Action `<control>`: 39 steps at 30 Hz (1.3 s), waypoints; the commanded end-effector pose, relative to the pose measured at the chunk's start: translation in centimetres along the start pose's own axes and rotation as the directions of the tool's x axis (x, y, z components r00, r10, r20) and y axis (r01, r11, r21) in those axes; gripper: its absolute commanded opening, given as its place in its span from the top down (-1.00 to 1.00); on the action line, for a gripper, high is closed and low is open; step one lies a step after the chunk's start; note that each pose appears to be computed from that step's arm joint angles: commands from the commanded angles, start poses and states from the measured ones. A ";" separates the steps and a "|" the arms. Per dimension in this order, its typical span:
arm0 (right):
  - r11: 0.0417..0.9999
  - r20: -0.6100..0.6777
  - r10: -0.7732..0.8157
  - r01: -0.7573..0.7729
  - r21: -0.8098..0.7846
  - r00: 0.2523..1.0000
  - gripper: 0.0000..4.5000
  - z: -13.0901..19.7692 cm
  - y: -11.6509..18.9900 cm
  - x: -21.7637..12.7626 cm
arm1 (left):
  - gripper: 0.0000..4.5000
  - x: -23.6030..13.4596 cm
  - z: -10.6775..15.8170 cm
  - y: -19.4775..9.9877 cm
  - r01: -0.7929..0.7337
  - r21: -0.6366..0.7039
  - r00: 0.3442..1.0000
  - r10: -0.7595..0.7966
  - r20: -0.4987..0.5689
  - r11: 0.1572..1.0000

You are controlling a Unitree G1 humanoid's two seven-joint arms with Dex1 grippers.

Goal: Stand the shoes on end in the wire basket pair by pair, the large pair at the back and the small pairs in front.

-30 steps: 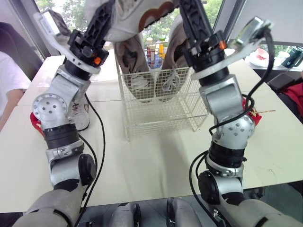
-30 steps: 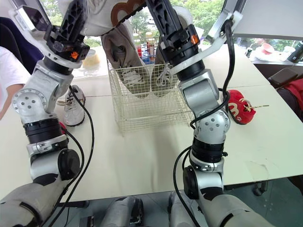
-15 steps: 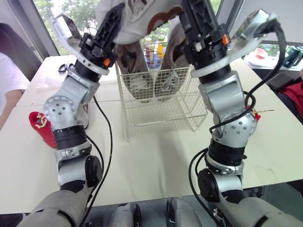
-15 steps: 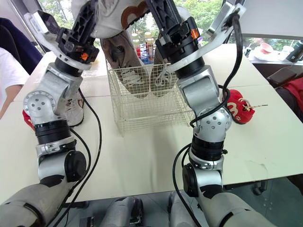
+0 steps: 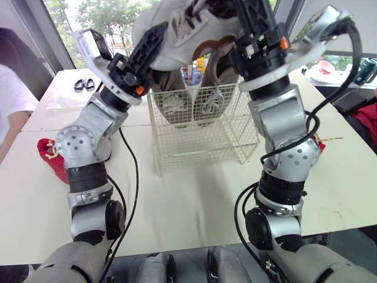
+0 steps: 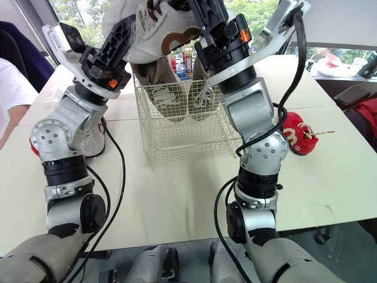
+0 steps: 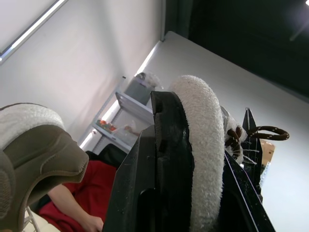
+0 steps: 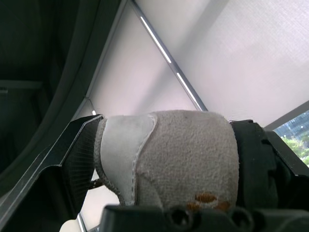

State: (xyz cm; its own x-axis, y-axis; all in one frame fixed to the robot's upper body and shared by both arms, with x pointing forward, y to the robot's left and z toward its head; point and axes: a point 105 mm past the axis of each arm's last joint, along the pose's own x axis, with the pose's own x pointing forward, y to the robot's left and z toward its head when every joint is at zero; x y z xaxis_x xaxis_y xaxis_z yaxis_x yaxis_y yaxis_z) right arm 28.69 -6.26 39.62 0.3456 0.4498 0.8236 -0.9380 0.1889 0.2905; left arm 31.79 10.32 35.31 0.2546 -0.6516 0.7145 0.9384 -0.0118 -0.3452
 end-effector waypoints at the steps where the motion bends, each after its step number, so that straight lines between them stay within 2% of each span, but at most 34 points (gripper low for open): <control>1: 0.999 0.040 0.041 -0.041 -0.002 0.998 -0.87 0.7 1.1 0.2 | 0.73 0.3 0.2 -1.2 0.037 0.030 0.999 -0.036 -0.007 0.999; 3: 0.999 0.041 0.043 -0.043 -0.001 0.998 -0.60 0.7 1.2 0.2 | 0.73 0.3 0.0 -1.1 0.034 0.034 0.999 -0.033 -0.013 0.999; 6: 0.999 0.039 0.045 -0.045 -0.004 0.998 -0.01 0.7 1.2 0.2 | 0.73 0.4 0.0 -1.1 0.029 0.042 0.999 -0.028 -0.019 0.999; 8: 0.999 0.033 0.045 -0.045 -0.005 0.998 0.28 0.6 1.2 0.2 | 0.73 0.4 0.0 -1.2 0.030 0.047 0.999 -0.029 -0.024 0.998; 16: 0.999 0.027 0.043 -0.043 -0.010 0.999 0.28 0.5 1.2 0.1 | 0.73 -0.2 -0.5 -0.4 -0.031 0.120 0.995 0.041 -0.088 0.992; 19: 0.999 0.024 0.045 -0.045 -0.012 0.999 0.29 0.5 1.2 0.1 | 0.22 -0.5 -0.6 -0.3 -0.045 0.152 0.991 0.063 -0.116 0.987; 22: 0.999 0.022 0.049 -0.048 -0.014 0.999 0.29 0.5 1.1 0.2 | -0.49 -0.8 -0.8 0.3 -0.087 0.214 0.982 0.120 -0.146 0.973; 23: 0.998 0.025 0.053 -0.052 -0.023 0.998 0.29 0.6 1.2 0.2 | -0.66 -1.4 -1.2 0.7 -0.102 0.271 0.967 0.159 -0.200 0.957; 26: 0.992 0.013 0.093 -0.092 -0.083 0.996 0.29 0.9 1.9 0.4 | -0.66 -3.3 -0.9 0.8 -0.117 0.339 0.936 0.218 -0.278 0.934; 31: 0.965 -0.100 0.124 -0.143 -0.220 0.987 0.29 -0.2 2.6 0.3 | -0.66 -5.6 -0.4 0.3 -0.111 0.371 0.896 0.255 -0.364 0.922; 34: 0.891 -0.270 0.130 -0.232 -0.390 0.954 0.29 -2.4 3.0 0.1 | -0.66 -7.0 -0.1 0.0 -0.134 0.411 0.864 0.309 -0.397 0.902; 36: 0.801 -0.428 0.106 -0.332 -0.498 0.897 0.29 -5.0 3.0 -0.5 | -0.66 -7.6 -0.3 -0.7 -0.122 0.423 0.844 0.318 -0.433 0.898; 38: 0.756 -0.467 0.065 -0.349 -0.554 0.882 0.29 -1.1 0.5 -0.2 | -0.66 -7.7 -0.3 -1.1 -0.114 0.424 0.838 0.316 -0.445 0.899; 39: 0.741 -0.469 0.033 -0.337 -0.580 0.882 0.29 3.2 -1.6 0.3 | -0.66 -7.7 -0.3 -1.2 -0.114 0.429 0.836 0.319 -0.446 0.896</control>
State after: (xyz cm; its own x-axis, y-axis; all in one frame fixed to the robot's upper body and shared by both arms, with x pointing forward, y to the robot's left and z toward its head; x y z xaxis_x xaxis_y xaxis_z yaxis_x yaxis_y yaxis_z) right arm 29.06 -4.12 37.10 0.2697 0.8557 0.4416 -0.8545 0.4241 -0.2999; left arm 29.59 14.92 28.72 0.4286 -0.8829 0.1917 0.8994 0.3967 -0.1837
